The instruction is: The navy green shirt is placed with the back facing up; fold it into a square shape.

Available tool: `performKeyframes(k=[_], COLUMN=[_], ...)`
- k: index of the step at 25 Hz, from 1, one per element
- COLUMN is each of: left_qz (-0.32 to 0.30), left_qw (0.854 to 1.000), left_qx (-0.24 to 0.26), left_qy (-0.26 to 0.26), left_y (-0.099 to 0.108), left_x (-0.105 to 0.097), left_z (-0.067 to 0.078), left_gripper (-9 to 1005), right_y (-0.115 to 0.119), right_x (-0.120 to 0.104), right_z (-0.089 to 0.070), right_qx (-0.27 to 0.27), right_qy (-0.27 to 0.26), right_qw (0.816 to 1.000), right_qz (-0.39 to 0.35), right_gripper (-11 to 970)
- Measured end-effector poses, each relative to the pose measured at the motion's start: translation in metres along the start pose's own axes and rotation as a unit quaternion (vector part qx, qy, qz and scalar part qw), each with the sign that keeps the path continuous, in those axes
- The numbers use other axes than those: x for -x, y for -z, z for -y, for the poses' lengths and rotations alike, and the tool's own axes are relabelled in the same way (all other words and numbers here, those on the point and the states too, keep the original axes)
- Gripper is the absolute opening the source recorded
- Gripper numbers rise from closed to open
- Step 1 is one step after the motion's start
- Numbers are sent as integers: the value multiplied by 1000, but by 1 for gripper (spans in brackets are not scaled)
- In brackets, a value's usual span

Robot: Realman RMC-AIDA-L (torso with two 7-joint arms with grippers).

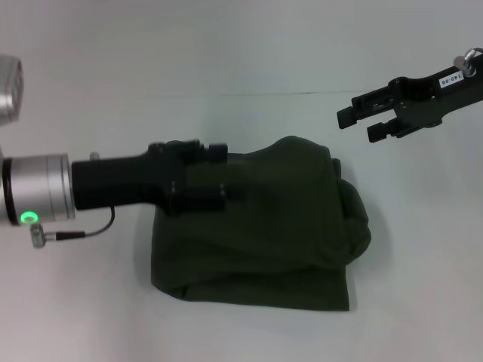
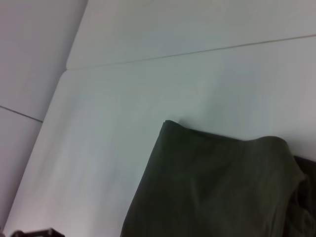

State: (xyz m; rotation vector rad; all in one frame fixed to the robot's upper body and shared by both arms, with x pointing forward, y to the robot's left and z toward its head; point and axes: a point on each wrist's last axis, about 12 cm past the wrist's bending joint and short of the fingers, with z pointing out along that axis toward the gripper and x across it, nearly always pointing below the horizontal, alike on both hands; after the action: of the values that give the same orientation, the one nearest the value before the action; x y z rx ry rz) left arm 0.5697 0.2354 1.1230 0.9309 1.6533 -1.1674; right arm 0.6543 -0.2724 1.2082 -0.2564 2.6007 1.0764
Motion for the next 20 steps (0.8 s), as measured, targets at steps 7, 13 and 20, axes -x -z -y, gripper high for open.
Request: performKeyframes(k=[7, 13, 20], left_qz=[-40, -63, -101], left_qw=[999, 997, 994], left_qx=[4, 38, 47], left_qy=[23, 35, 13], left_y=[11, 15, 12], left_x=[-23, -54, -71], left_z=[5, 10, 13], left_gripper=[859, 859, 858], right_y=[-1, -3, -3], right_x=[0, 3, 4], right_z=[-1, -4, -5], right_qx=[5, 4, 9], right_qy=[-2, 8, 8], right_qw=[1000, 1000, 1000], right_qz=[-1, -1, 5], right_gripper=[865, 865, 865])
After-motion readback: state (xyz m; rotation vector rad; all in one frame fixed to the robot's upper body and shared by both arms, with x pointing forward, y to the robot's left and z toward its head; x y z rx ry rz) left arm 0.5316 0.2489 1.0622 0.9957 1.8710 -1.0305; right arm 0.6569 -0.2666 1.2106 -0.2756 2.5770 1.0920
